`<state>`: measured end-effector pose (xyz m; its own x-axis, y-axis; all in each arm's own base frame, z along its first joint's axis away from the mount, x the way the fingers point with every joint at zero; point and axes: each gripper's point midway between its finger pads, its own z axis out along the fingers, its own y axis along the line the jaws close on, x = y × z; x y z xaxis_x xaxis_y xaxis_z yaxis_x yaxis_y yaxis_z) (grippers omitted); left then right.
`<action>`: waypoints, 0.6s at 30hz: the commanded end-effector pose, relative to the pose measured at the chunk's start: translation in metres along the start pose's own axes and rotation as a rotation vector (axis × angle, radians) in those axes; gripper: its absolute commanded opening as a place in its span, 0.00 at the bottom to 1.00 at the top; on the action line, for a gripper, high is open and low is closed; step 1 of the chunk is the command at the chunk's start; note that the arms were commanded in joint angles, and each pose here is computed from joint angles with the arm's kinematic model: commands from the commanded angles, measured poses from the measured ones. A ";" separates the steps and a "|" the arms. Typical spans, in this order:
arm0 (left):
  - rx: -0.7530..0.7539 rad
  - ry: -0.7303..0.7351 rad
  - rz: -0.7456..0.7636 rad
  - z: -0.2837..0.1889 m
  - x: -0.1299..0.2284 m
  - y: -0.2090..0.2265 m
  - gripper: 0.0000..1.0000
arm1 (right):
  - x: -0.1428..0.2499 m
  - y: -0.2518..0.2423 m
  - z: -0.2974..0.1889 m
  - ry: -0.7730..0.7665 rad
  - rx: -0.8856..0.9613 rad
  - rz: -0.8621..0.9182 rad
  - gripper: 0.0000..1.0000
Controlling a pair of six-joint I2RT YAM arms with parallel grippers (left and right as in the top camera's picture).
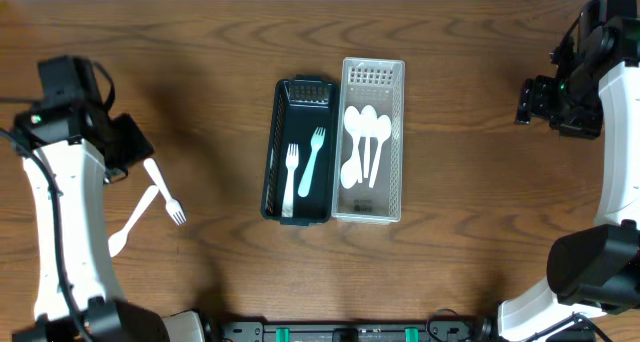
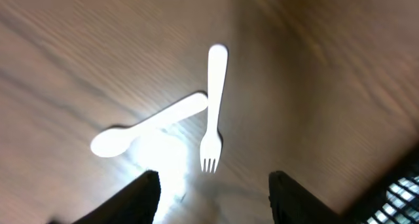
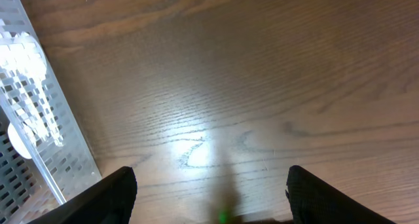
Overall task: Pack container
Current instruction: 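Move the left gripper back and grasp the third white fork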
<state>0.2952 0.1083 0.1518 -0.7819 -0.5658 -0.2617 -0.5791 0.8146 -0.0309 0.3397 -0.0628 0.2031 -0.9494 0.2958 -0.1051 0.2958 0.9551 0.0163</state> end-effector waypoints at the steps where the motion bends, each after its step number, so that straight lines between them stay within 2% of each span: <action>1: 0.047 0.121 0.050 0.039 0.030 -0.004 0.58 | -0.002 0.000 0.000 -0.005 0.003 -0.019 0.77; 8: 0.019 0.266 0.065 0.096 0.066 0.002 0.59 | -0.003 0.000 0.000 -0.008 0.003 -0.018 0.77; 18: -0.009 0.393 0.064 0.136 0.084 0.004 0.60 | -0.003 0.000 0.000 -0.008 0.003 -0.022 0.77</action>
<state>0.2617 0.0829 0.0074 -0.8435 -0.5284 0.0962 -0.5323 0.8463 -0.0193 0.3416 -0.0632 0.2033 -0.9486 0.2956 -0.1130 0.2956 0.9551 0.0172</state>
